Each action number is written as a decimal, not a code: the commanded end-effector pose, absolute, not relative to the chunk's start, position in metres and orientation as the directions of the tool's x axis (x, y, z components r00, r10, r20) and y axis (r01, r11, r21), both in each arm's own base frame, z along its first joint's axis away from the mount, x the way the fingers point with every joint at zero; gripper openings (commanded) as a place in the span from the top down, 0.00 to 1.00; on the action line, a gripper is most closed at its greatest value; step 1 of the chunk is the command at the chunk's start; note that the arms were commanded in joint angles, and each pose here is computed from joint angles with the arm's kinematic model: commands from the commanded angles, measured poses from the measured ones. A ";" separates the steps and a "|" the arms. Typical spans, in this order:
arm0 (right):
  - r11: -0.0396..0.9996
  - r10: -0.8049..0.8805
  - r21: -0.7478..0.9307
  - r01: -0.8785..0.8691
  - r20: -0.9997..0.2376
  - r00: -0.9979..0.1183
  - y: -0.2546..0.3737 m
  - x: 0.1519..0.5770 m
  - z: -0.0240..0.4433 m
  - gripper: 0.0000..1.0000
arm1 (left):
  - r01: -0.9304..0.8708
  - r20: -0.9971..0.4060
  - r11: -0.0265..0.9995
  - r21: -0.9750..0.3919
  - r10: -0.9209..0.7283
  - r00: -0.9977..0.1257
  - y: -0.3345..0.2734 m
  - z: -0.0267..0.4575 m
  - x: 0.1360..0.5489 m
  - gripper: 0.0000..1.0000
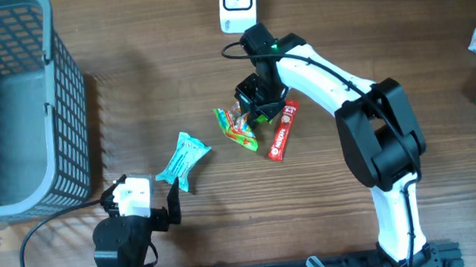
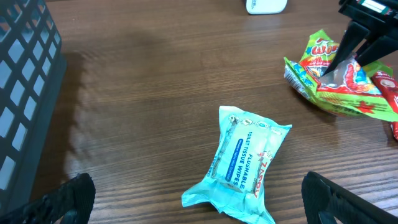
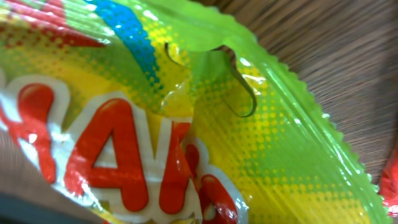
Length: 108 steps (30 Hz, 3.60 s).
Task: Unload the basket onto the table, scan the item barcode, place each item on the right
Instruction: 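Reach the right gripper to the Haribo candy bag and grasp it, then lift the candy bag with the right gripper toward the scanner, then carry the candy bag right and release it at the far right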
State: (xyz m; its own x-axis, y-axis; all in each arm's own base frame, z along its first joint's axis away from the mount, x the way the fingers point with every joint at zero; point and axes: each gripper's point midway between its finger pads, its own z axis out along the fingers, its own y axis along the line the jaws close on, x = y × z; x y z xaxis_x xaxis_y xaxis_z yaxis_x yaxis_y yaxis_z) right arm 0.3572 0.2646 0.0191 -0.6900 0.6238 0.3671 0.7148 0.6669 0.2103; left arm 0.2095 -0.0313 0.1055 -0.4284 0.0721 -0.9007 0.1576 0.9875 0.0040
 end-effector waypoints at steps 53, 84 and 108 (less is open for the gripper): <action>0.898 0.156 0.428 0.103 -0.090 -0.984 0.253 0.387 0.100 0.96 | 0.168 -0.900 0.986 0.018 0.089 -0.426 -0.032 0.104 0.209 0.00; 0.919 0.387 0.367 0.146 -0.768 -0.510 0.210 0.640 0.175 0.95 | 0.168 -0.900 0.986 0.018 0.089 -0.426 -0.032 0.104 0.209 0.00; 0.546 0.558 -0.361 0.756 -0.516 -0.650 -0.159 0.476 0.151 0.95 | 0.168 -0.900 0.986 0.018 0.089 -0.426 -0.032 0.104 0.209 0.00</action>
State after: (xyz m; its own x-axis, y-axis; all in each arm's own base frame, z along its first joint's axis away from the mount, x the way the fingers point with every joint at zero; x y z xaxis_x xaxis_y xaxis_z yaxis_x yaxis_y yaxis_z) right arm 0.5016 -0.0824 0.1383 -0.7406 0.4817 -0.4684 0.6491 0.6931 -0.3135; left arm 0.2094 -0.0313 0.1054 -0.4287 0.0725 -0.9005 0.1578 0.9875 0.0044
